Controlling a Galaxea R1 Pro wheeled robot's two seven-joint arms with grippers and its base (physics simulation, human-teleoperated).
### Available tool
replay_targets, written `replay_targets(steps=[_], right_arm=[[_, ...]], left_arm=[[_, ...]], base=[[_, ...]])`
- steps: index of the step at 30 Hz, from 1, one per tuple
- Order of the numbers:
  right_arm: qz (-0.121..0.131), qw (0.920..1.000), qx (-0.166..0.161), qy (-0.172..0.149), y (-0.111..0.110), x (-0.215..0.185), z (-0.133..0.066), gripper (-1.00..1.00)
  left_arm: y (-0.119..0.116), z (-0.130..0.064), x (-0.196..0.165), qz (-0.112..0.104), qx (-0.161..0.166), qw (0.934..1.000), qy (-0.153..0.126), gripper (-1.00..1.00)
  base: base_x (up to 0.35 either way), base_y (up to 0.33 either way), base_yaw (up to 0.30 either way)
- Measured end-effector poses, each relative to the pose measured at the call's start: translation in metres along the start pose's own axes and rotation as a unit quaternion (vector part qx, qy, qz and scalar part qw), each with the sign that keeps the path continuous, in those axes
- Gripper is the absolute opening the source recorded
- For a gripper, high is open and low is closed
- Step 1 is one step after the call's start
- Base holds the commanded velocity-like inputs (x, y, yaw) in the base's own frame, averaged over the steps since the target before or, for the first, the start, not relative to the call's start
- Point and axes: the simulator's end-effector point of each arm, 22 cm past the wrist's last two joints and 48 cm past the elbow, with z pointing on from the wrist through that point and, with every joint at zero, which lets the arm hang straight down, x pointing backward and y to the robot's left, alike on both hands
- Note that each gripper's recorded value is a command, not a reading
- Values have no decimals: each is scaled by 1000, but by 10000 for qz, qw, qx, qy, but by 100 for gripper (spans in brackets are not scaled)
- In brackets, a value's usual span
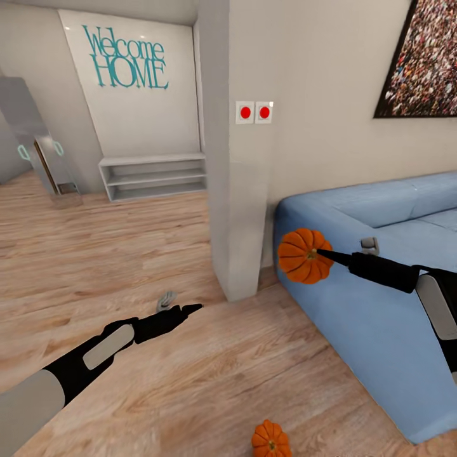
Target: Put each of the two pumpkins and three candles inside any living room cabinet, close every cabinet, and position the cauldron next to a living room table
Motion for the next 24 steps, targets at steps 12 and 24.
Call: replay_targets(steps=[12,24], right_arm=[[-95,9999,-39,-36,9,-6,-2,-100],[-246,9996,-96,-56,23,-10,-5,-100]], left_arm=[[-6,-3,-3,52,26,10000,-31,100],[-13,-4,-6,106,54,9999,-50,100]], base=[[0,257,-175],[0,273,-188]])
